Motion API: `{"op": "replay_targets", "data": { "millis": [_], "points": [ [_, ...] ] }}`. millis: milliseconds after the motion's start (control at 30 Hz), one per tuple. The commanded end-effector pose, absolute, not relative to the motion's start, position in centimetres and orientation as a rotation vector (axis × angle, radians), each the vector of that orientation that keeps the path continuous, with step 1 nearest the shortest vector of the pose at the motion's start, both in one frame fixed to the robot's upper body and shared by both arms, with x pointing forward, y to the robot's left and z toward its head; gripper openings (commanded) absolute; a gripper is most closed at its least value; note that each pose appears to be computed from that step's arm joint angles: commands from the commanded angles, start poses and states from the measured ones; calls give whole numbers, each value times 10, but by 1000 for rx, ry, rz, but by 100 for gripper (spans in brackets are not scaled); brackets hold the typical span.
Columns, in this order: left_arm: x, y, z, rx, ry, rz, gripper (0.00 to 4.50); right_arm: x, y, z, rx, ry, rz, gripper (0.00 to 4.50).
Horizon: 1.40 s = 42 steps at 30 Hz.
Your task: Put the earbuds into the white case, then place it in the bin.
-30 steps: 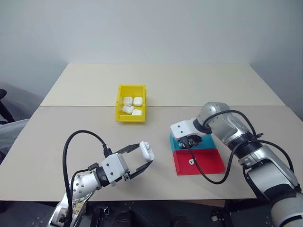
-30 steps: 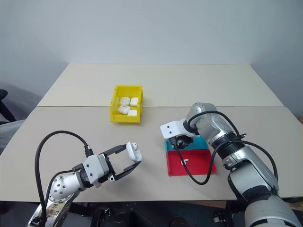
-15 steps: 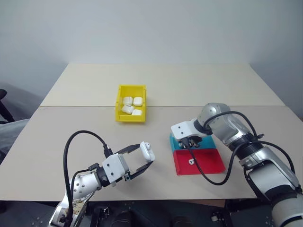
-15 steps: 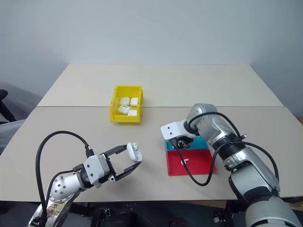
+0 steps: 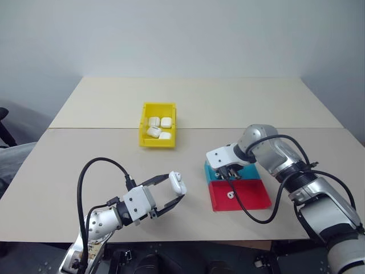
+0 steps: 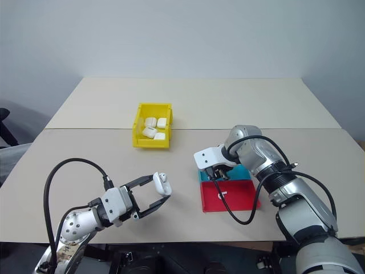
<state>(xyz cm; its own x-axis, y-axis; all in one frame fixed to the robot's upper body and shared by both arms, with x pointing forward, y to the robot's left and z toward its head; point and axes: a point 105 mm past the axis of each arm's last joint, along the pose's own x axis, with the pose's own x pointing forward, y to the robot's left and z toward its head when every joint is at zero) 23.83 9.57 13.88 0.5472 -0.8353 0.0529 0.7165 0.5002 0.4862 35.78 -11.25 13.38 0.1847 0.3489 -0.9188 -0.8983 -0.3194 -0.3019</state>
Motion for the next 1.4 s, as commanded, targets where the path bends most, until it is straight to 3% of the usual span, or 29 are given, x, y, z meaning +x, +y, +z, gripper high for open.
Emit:
{"op": "replay_targets", "data": {
  "millis": [33,167,367,700,800,1167,1400],
  "points": [
    [235,93,149,456,-353,-962,275,357,-114,135,-1349,572,1402,133],
    [236,92,150,456,-366,-964,275,358,-113,141,-1338,541,1394,133],
    [236,87,170,396,-433,-977,275,352,-109,194,-1108,386,1334,133],
    [241,77,192,323,-506,-1046,275,307,-136,280,-597,91,1200,133],
    [246,70,201,274,-532,-1072,275,281,-134,303,-388,-28,1246,133],
    [238,40,229,101,-576,-1228,275,212,-114,305,-75,-354,1402,133],
    [234,39,233,70,-574,-1272,275,203,-100,296,0,-394,1425,133]
  ]
}}
